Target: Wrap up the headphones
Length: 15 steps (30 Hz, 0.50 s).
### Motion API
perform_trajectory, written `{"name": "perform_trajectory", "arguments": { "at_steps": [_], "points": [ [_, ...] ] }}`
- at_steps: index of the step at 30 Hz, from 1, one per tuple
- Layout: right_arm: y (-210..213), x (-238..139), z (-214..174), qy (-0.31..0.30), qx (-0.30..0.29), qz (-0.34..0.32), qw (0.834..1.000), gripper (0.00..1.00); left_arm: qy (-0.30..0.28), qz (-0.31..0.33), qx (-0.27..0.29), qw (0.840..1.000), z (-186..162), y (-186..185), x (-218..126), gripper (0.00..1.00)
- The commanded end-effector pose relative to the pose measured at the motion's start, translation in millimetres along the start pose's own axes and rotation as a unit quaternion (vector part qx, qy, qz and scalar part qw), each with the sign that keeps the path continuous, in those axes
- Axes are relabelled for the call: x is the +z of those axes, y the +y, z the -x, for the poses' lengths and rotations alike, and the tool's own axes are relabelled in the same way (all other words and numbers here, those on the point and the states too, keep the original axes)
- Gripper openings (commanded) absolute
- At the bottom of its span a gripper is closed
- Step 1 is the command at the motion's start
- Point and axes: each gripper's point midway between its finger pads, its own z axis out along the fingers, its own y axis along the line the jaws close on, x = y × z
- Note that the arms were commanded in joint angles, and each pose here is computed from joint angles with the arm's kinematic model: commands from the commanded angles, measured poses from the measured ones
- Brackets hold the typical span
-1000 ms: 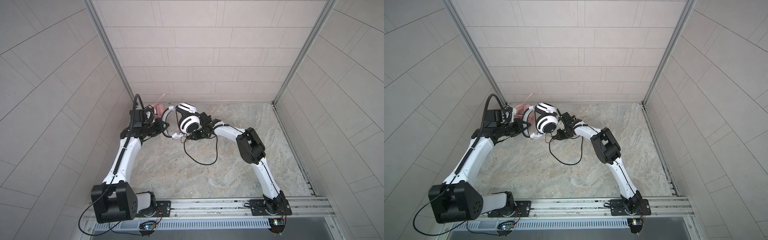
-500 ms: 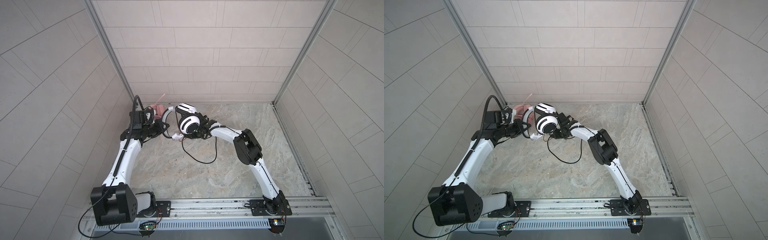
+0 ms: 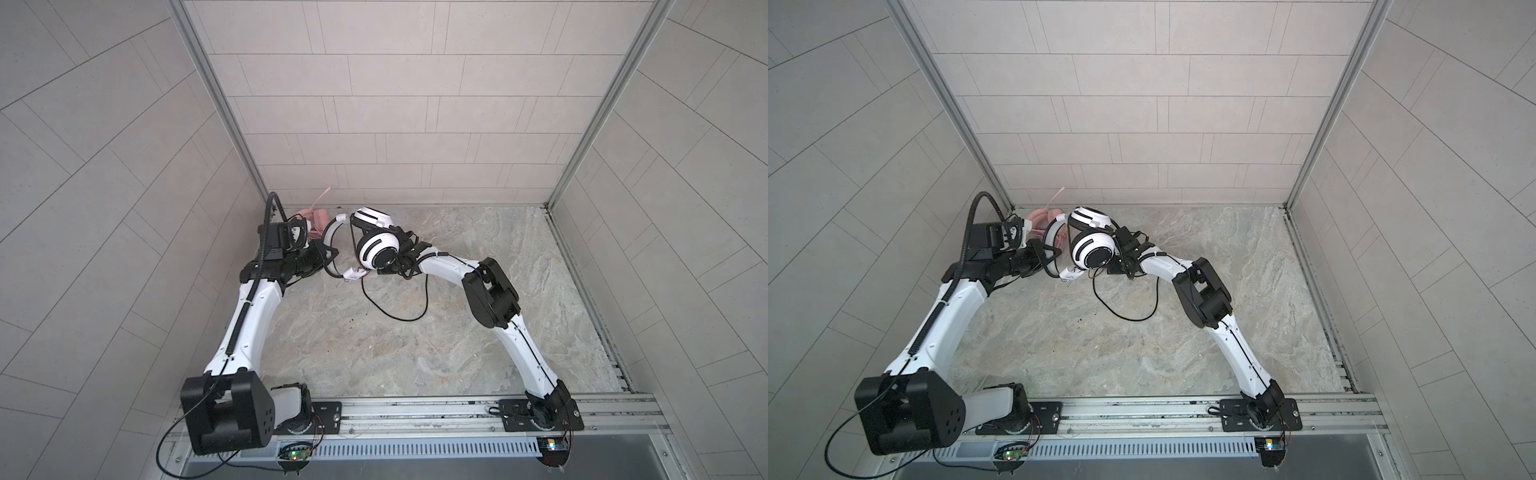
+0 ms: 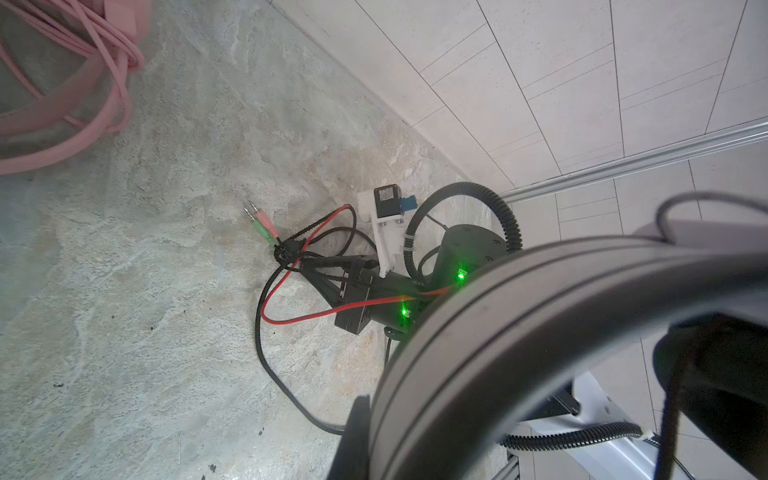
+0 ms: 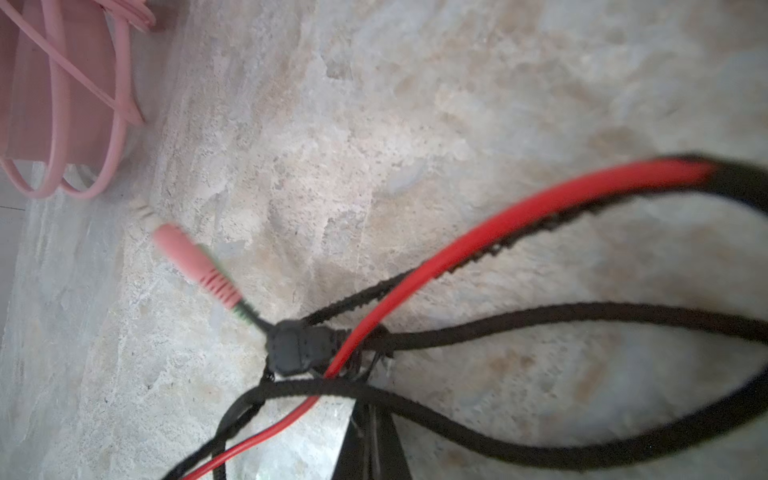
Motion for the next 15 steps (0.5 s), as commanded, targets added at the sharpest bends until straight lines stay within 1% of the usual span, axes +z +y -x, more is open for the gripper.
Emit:
{"name": "perform_trajectory", "arguments": {
  "at_steps": [1,5,10,13,14,15],
  "points": [
    [-28.9,8.7,-25.8,0.030,0.012,-0.046,0.998,0.00,-0.019,-0.038,0.022,0.999,7.1,-20.3,-12.1,0.00],
    [-24.1,-13.3,-12.5,0.010,0.005,-0.035,0.999,0.00,-0.021,-0.037,0.021,0.999,8.1,-19.7,-14.6,0.00],
    [-24.0,-53.4,3.4,-0.014,-0.006,-0.025,1.000,0.00,-0.024,-0.038,0.016,0.999,10.8,-16.5,-17.6,0.00],
    [-19.4,-64.6,8.9,-0.024,-0.015,0.008,1.000,0.00,-0.028,-0.034,0.014,0.999,13.6,-12.9,-18.2,0.00],
    [-18.5,-65.3,12.5,-0.028,-0.021,0.012,0.999,0.02,-0.031,-0.031,0.012,0.999,15.2,-10.8,-18.2,0.00],
    [-17.6,-64.4,15.8,-0.030,-0.032,0.016,0.999,0.07,-0.033,-0.026,0.009,0.999,16.4,-8.1,-18.2,0.00]
  ]
}}
